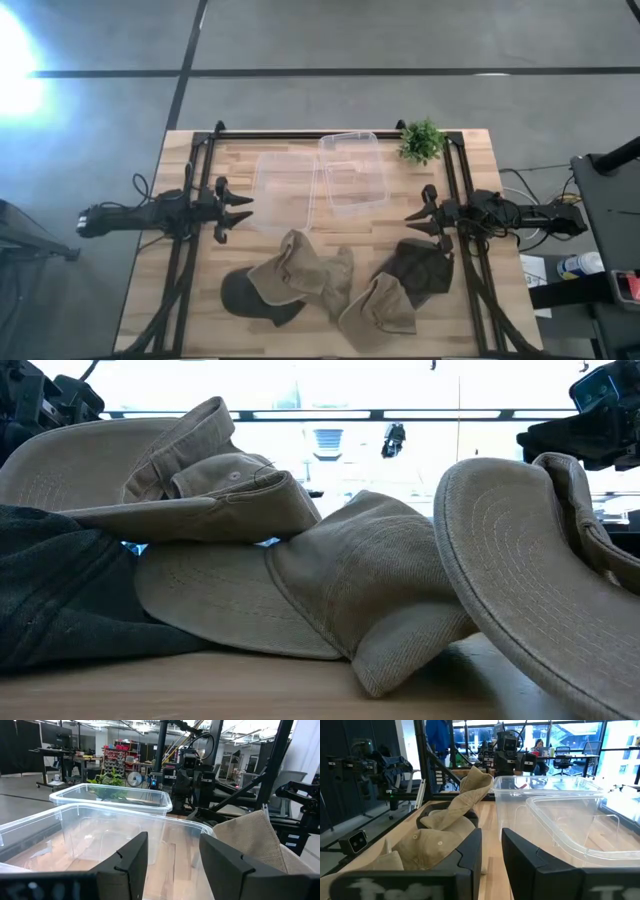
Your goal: Pick & Place hat
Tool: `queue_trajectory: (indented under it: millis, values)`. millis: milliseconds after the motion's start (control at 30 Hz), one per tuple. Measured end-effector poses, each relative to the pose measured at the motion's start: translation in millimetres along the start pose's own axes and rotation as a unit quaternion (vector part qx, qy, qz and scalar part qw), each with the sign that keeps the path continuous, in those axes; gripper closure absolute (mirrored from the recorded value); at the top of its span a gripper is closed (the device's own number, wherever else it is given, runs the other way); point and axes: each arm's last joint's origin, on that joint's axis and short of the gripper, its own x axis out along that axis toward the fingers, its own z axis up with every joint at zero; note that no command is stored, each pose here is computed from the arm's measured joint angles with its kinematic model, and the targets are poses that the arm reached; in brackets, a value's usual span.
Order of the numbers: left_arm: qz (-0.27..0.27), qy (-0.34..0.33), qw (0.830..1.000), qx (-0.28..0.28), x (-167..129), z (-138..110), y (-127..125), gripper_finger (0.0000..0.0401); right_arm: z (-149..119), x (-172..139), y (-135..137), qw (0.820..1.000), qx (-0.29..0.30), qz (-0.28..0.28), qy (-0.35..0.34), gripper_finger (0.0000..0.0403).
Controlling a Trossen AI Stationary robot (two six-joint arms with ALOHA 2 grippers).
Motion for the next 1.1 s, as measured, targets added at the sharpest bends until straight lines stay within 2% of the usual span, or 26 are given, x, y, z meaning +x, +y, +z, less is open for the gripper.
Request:
queue_trajectory:
  millis: [133, 233, 333, 467, 600, 733, 800, 900, 1000, 1100]
  values:
    - [0.000, 0.000, 1.000, 0.000, 0, 0, 0, 0.0229, 0, 0, -1, 1.000, 0.019, -0.020, 0.000, 0.0330]
    - [0.000, 0.000, 1.000, 0.000, 0, 0, 0, 0.0229, 0, 0, -1, 0.992, 0.125, -0.020, -0.001, 0.0330]
    - [0.000, 0.000, 1.000, 0.000, 0, 0, 0, 0.0229, 0, 0, -1, 0.977, 0.214, -0.022, -0.004, 0.0330]
    - [0.000, 0.000, 1.000, 0.000, 0, 0, 0, 0.0229, 0, 0, -3, 0.958, 0.281, -0.056, -0.019, 0.0330]
    - [0.000, 0.000, 1.000, 0.000, 0, 0, 0, 0.0229, 0, 0, -4, 0.934, 0.352, -0.059, -0.026, 0.0330]
    - [0.000, 0.000, 1.000, 0.000, 0, 0, 0, 0.0229, 0, 0, -5, 0.901, 0.424, -0.079, -0.043, 0.0330]
    - [0.000, 0.000, 1.000, 0.000, 0, 0, 0, 0.0229, 1, -1, -6, 0.888, 0.449, -0.087, -0.055, 0.0330]
    - [0.000, 0.000, 1.000, 0.000, 0, 0, 0, 0.0229, 2, -1, -7, 0.882, 0.453, -0.105, -0.071, 0.0330]
    - [0.000, 0.000, 1.000, 0.000, 0, 0, 0, 0.0229, 3, -1, -9, 0.862, 0.480, -0.132, -0.097, 0.0330]
    - [0.000, 0.000, 1.000, 0.000, 0, 0, 0, 0.0229, 12, 1, -8, 0.855, 0.489, -0.106, -0.138, 0.0330]
